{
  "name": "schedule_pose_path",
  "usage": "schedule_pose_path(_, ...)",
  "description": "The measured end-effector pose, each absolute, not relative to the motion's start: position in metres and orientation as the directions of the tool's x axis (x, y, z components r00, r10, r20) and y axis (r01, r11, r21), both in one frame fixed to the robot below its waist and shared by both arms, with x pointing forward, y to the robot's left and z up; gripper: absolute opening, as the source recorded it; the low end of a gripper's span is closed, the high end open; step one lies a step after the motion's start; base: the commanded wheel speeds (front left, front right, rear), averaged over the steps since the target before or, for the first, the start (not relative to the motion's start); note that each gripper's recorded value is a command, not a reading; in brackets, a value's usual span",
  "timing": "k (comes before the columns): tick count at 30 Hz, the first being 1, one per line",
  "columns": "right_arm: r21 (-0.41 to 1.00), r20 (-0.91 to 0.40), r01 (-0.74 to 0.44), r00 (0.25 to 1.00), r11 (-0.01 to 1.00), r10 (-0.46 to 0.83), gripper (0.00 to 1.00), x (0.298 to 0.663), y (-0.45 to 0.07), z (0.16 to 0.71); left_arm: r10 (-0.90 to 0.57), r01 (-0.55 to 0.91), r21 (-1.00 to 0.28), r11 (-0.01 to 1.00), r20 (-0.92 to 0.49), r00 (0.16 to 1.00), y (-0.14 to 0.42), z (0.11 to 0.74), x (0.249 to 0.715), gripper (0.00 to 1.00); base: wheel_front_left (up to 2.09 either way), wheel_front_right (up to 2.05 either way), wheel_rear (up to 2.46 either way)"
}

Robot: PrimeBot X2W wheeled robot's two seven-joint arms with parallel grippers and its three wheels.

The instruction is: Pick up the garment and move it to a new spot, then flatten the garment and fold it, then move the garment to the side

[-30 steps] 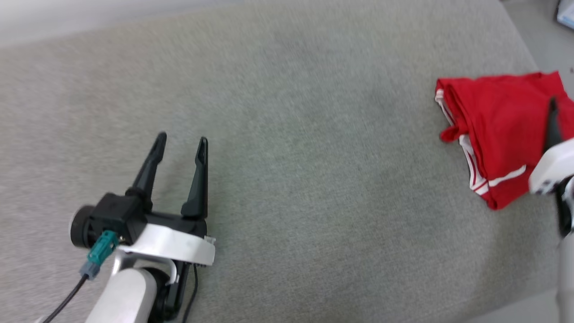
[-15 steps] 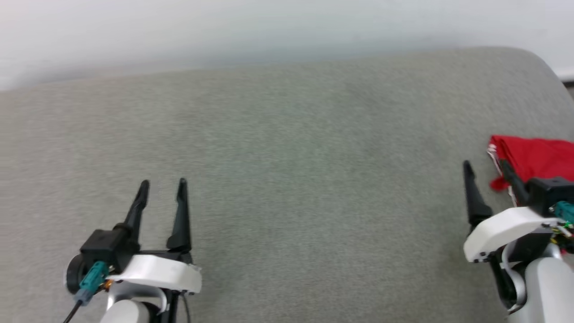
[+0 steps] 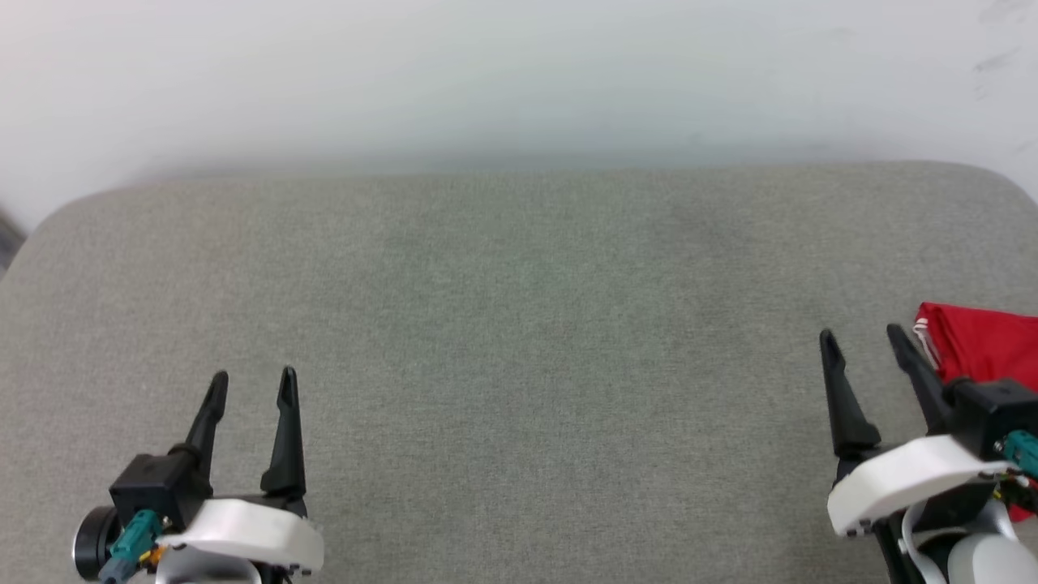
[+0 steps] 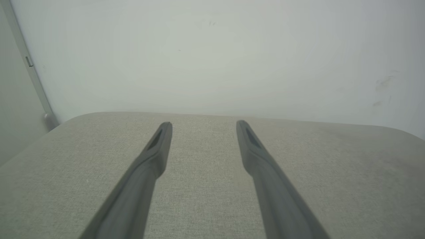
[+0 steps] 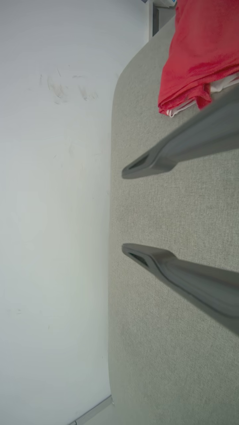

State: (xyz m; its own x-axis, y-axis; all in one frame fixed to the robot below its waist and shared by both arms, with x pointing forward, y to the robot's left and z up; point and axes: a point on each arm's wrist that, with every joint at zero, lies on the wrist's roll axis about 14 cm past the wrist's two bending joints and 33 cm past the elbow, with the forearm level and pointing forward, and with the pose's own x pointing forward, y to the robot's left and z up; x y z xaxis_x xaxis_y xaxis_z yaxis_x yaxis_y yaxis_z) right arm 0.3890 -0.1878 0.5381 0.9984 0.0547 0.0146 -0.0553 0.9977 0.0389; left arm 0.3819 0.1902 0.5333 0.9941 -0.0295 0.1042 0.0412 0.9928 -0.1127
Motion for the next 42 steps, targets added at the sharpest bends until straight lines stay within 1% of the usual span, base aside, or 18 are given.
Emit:
schedule_pose_path(6, 0.035, 0.014, -0.051, 0.999, 0.998, 0.05, 1.0, 0.364, -0.188, 0.541, -0.046, 0.056, -0.113, 0.992, 0.083, 0.995, 0.185, 0.527, 0.371, 1.0, 0.0, 0.0, 0.0)
schedule_pose_path(11, 0.056, 0.023, -0.051, 0.999, 0.997, 0.049, 1.0, 0.353, -0.188, 0.544, -0.047, 0.056, -0.114, 0.992, 0.075, 0.996, 0.184, 0.526, 0.367, 1.0, 0.0, 0.0, 0.0)
schedule_pose_path(33, 0.069, 0.02, -0.06, 0.998, 0.996, 0.059, 1.0, 0.352, -0.185, 0.545, -0.052, 0.059, -0.108, 0.992, 0.063, 0.997, 0.183, 0.523, 0.367, 1.0, 0.0, 0.0, 0.0)
schedule_pose_path(34, 0.07, 0.008, -0.06, 0.998, 0.996, 0.059, 0.0, 0.351, -0.185, 0.541, -0.051, 0.057, -0.111, 0.992, 0.055, 0.997, 0.182, 0.52, 0.366, 0.0, 0.0, 0.0, 0.0)
schedule_pose_path(37, 0.082, -0.03, -0.058, 0.998, 0.995, 0.061, 0.0, 0.349, -0.184, 0.528, -0.05, 0.052, -0.13, 0.99, 0.017, 0.999, 0.178, 0.507, 0.362, 0.0, 0.0, 0.0, 0.0)
schedule_pose_path(42, 0.184, -0.036, -0.061, 0.997, 0.981, 0.068, 0.0, 0.349, -0.183, 0.524, -0.033, 0.026, -0.223, 0.974, -0.026, 0.999, 0.181, 0.5, 0.361, 0.0, 0.0, 0.0, 0.0)
